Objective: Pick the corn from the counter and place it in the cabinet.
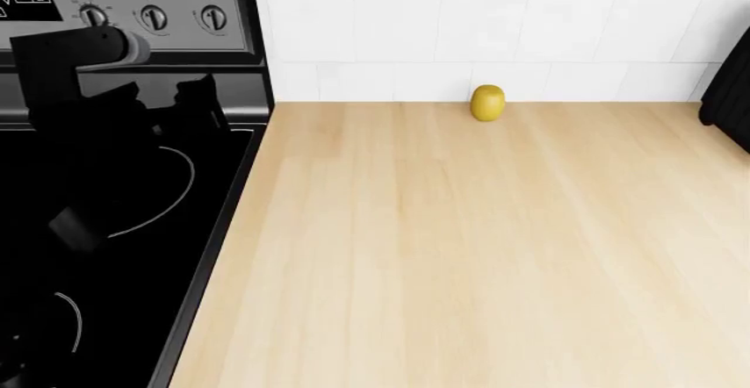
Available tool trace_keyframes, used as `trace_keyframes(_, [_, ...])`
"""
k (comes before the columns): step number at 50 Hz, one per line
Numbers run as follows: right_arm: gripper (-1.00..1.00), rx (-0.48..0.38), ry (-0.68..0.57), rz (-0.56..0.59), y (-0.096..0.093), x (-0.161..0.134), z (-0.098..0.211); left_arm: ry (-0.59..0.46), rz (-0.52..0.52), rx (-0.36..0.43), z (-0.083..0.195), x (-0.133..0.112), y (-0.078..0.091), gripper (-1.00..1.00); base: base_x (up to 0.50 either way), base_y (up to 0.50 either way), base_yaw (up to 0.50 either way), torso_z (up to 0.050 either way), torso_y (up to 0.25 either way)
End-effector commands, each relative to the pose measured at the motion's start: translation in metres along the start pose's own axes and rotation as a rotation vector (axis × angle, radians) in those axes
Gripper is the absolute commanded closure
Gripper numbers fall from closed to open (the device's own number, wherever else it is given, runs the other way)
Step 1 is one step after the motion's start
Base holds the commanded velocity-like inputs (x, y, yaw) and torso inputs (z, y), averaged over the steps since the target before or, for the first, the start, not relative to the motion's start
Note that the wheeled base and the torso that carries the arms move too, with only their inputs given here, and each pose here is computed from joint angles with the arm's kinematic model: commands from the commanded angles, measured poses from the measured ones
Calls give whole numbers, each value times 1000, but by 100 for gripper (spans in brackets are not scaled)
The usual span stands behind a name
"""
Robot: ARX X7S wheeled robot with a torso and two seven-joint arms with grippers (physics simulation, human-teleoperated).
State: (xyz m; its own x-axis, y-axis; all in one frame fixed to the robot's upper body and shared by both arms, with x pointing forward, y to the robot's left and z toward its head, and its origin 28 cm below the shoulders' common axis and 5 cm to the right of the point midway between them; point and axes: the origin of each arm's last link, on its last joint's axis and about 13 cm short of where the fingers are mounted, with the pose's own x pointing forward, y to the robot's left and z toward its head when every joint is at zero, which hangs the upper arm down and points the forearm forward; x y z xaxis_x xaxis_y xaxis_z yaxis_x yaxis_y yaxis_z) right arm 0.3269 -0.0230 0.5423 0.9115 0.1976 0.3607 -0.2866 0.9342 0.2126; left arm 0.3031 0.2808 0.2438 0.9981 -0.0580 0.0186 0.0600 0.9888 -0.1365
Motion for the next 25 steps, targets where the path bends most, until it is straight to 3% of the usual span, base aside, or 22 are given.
trace_keyframes(1, [-100,-128,246,-140,-30,11,-67,2,-1,-3,-1,-1,0,-100,0,0,0,0,0])
trace_keyframes(17, [-100,-128,238,-114,-28,11,-66,3,-3,-5,-1,0,0,-100,0,0,0,0,0])
trace_keyframes(25, [-100,-91,138,-57,-18,8,-39,4,-4,-5,-1,1,0,-100,0,0,0,0,0])
